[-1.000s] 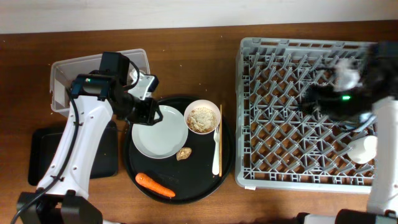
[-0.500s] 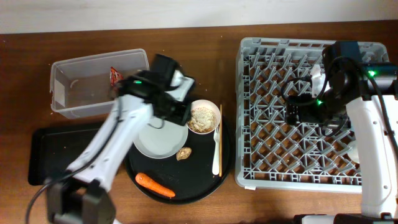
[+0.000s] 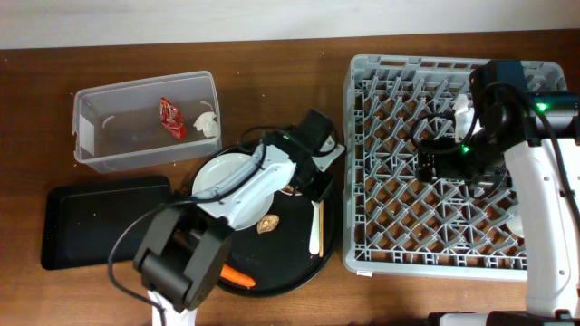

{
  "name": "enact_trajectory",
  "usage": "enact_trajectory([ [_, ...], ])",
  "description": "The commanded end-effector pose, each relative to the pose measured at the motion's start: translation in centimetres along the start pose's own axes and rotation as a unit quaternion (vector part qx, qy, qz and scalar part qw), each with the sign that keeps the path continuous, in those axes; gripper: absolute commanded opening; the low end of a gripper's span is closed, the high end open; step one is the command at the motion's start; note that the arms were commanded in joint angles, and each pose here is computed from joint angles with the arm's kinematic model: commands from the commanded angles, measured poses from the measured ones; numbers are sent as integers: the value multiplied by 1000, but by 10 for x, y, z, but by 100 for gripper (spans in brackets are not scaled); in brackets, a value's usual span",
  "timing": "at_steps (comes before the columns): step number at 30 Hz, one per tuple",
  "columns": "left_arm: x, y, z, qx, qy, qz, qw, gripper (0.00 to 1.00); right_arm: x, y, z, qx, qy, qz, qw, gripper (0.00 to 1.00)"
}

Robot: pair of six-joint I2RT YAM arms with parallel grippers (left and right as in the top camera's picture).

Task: Sort waste into correct bins and load items into the dishwasher rack
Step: 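Reach left gripper to the pink rice bowl and grasp its rim, then lift the pink bowl with left gripper and move it left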

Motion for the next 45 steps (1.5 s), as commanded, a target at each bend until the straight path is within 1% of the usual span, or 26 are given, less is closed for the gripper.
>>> enact_trajectory([
  [1,2,13,9,-41,7,-5,999,41,0,-1,-4,8,-7,0,1000,98],
  [2,1,15,10,-47,7,-5,999,37,0,-1,-4,8,-7,0,1000,98],
  [3,1,16,10,-50,6,-5,999,36,0,-1,-4,8,-7,0,1000,98],
  [6,0,16,11,-50,4,-5,999,28,0,-1,-4,8,-7,0,1000,98],
  [7,0,16,11,-50,4,-5,999,23,0,-1,-4,8,-7,0,1000,98],
  [8,0,16,11,-50,5,-5,999,21,0,-1,-4,8,-7,0,1000,98],
  [13,1,16,11,-50,5,-5,999,10,0,-1,-4,8,-7,0,1000,98],
  [27,7,19,21,-52,23,-8,998,8,1,-1,-4,8,-5,0,1000,98],
  [33,10,24,22,-69,31,-9,997,8,1,-1,-4,7,-5,0,1000,98],
  [34,11,24,23,-69,33,-10,997,8,1,-1,-4,7,-5,0,1000,98],
  [35,12,24,23,-70,34,-10,997,13,1,-1,-4,8,-5,0,1000,98],
  [36,12,24,24,-69,35,-10,997,15,1,-1,-4,8,-5,0,1000,98],
  [38,13,23,25,-70,38,-9,997,15,1,-1,-4,8,-5,0,1000,98],
  [40,14,24,25,-71,40,-9,997,18,1,-1,-4,8,-5,0,1000,98],
  [41,14,24,26,-72,41,-9,997,18,1,-1,-4,8,-5,0,1000,98],
  [43,14,24,26,-72,41,-9,997,16,1,-1,-4,8,-5,0,1000,98],
  [45,14,24,26,-72,41,-9,997,7,1,-1,-4,8,-5,0,1000,98],
])
Point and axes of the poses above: each gripper's point midway between its finger pads, its own z axis out along the fingers, its own y axis along the line the jaws close on, x = y × z, the point moved 4 cm from there along -z, back along the fingers, and after that the axes turned 6 degrees about -z, right-handed, at the moved point
